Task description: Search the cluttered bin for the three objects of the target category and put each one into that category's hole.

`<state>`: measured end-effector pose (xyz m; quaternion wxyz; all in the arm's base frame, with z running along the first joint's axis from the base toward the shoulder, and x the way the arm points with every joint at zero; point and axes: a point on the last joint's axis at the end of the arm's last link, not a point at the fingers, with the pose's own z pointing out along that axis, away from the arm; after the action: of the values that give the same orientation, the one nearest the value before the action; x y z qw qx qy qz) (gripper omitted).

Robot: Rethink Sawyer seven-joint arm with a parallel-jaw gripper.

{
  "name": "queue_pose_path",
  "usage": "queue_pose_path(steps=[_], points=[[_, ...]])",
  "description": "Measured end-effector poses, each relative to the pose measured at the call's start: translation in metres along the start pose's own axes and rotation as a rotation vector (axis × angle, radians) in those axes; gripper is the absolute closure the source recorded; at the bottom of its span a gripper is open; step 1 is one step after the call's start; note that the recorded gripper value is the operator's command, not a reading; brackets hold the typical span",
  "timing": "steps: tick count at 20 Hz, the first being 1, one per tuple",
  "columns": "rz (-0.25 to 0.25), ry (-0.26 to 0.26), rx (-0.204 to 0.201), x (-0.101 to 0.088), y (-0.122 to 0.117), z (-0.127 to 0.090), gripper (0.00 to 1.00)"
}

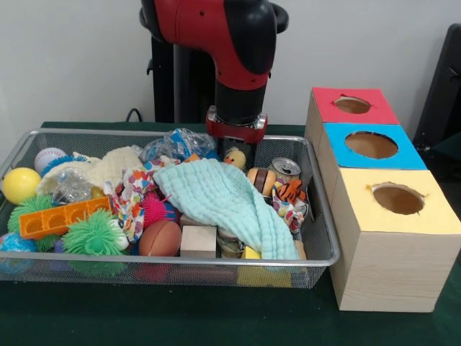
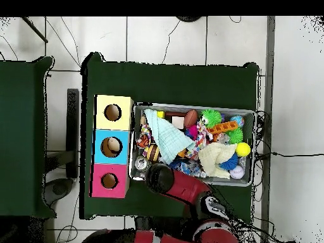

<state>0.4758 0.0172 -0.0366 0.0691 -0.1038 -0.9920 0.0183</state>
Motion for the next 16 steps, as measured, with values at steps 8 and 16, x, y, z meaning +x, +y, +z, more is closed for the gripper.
queue_pose_path(steps=[8,16], points=[[0.006,-0.071,0.012,0.0025,-0.0032,0.0106,0.00],[0.003,-0.088,0.016,0.0035,-0.0033,0.0108,1.00]])
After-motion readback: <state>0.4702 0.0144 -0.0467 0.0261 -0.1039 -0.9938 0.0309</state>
